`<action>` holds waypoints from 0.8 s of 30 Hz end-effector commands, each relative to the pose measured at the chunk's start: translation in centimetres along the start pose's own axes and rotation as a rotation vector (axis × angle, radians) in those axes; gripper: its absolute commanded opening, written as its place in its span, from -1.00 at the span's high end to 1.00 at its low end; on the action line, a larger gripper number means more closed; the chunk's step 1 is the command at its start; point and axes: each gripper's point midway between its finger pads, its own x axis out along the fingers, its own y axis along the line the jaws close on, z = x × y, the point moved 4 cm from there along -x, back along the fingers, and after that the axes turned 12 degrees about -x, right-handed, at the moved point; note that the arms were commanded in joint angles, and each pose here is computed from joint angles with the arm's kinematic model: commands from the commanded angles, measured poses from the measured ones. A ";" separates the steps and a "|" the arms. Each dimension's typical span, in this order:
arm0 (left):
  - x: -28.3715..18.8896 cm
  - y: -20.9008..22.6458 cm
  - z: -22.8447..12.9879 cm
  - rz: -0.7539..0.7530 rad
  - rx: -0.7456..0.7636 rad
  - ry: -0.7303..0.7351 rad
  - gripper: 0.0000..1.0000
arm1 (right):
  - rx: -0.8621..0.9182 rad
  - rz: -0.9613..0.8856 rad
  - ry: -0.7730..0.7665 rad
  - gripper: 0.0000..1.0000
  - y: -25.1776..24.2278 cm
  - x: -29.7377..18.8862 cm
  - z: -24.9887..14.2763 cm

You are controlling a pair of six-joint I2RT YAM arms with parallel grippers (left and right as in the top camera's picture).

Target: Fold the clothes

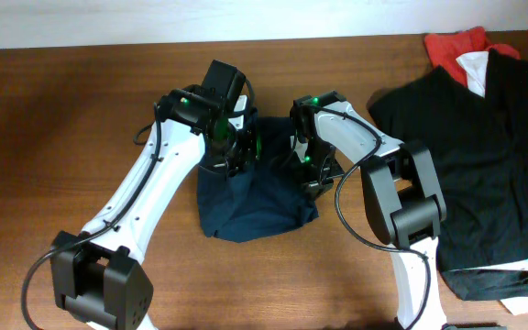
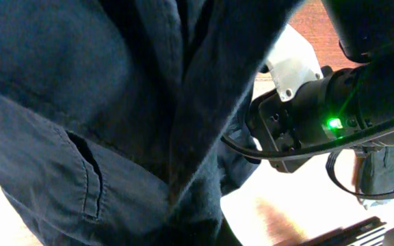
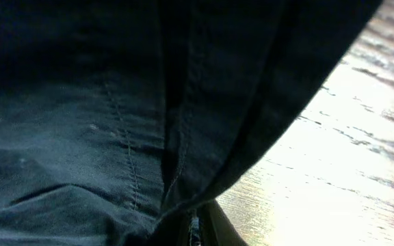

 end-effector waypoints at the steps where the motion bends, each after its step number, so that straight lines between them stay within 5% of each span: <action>1: -0.2 -0.5 0.1 -0.011 0.000 -0.009 0.99 | 0.009 0.014 0.042 0.82 -0.4 1.3 -0.5; 17: 3.9 -4.6 -1.1 -0.048 0.089 0.003 0.97 | 0.269 0.025 -0.212 0.80 -10.2 -10.6 -6.0; 21: 6.3 -6.9 -1.8 -0.086 0.143 0.007 0.52 | 0.286 0.022 -0.235 0.80 -10.6 -11.5 -6.8; 24: 7.4 -8.8 -2.6 -0.155 0.187 0.034 -0.20 | 0.287 0.023 -0.235 0.80 -10.5 -11.7 -6.9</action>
